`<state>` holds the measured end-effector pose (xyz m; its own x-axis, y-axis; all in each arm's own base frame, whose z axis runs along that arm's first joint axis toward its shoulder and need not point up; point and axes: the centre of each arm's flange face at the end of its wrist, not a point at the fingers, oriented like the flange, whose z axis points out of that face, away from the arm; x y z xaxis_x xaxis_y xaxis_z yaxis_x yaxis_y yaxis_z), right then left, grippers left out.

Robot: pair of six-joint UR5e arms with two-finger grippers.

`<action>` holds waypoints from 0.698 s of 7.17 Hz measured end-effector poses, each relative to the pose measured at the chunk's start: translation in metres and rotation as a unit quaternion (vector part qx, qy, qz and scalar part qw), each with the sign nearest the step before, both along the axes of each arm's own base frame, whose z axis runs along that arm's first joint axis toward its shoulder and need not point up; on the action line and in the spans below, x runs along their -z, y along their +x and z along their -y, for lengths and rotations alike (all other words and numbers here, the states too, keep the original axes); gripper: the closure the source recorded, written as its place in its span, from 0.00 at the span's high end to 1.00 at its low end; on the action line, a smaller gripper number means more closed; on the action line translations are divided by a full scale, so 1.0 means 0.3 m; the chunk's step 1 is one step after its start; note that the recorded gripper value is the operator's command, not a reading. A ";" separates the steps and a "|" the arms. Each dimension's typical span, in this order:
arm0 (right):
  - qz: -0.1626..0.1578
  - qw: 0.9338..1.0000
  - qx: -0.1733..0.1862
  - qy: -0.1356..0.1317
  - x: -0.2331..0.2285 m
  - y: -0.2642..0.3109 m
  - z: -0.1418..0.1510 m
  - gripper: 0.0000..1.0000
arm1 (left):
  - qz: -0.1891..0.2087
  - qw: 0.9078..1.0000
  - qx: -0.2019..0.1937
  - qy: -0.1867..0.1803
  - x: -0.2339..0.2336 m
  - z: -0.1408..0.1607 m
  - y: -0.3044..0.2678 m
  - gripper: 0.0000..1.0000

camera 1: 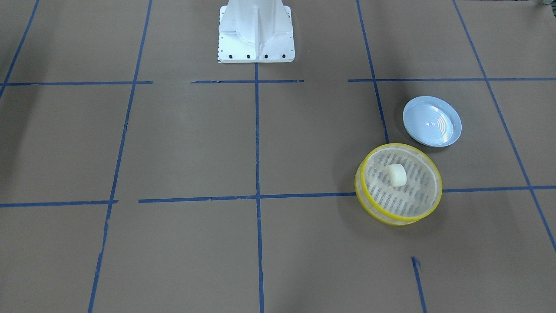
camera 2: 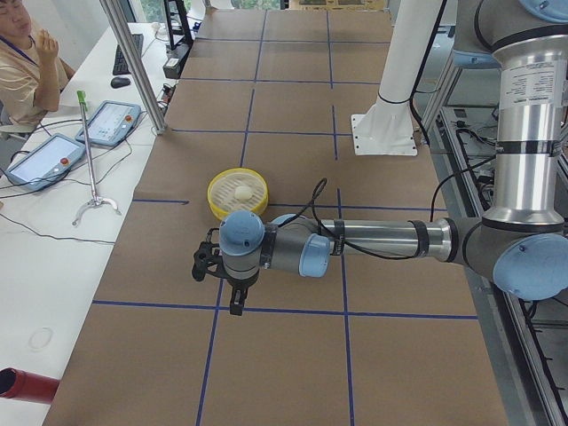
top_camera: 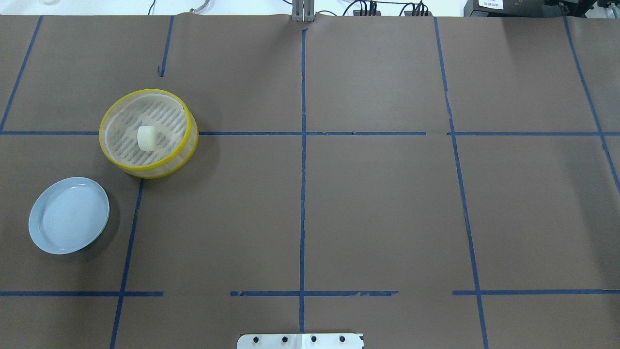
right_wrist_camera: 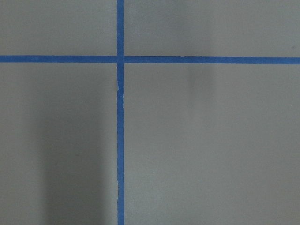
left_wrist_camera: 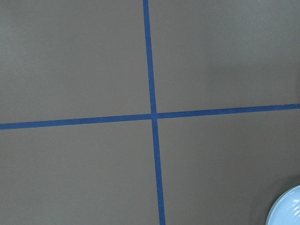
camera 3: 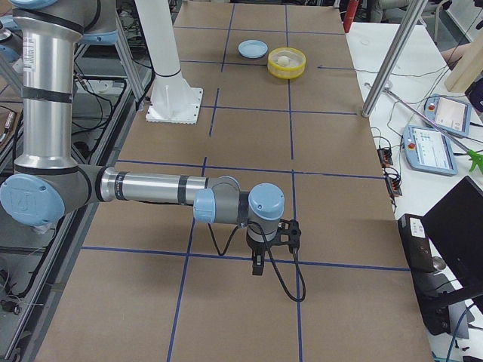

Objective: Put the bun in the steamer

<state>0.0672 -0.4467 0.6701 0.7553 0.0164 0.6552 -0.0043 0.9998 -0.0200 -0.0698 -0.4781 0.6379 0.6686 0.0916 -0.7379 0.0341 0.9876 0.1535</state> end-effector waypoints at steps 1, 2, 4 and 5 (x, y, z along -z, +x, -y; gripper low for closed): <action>0.000 1.000 0.000 0.000 0.000 0.000 0.000 1.00 | 0.001 1.000 0.000 -0.001 -0.003 -0.003 0.000 1.00; 0.000 1.000 0.000 0.000 0.000 0.000 0.000 1.00 | 0.002 1.000 0.000 0.001 0.001 -0.002 0.000 1.00; 0.000 1.000 0.000 0.000 0.000 0.000 0.000 1.00 | 0.002 1.000 0.001 0.000 0.000 -0.007 -0.002 1.00; 0.000 1.000 0.000 0.000 0.000 0.000 0.000 1.00 | 0.002 1.000 0.001 -0.002 -0.005 -0.014 -0.002 1.00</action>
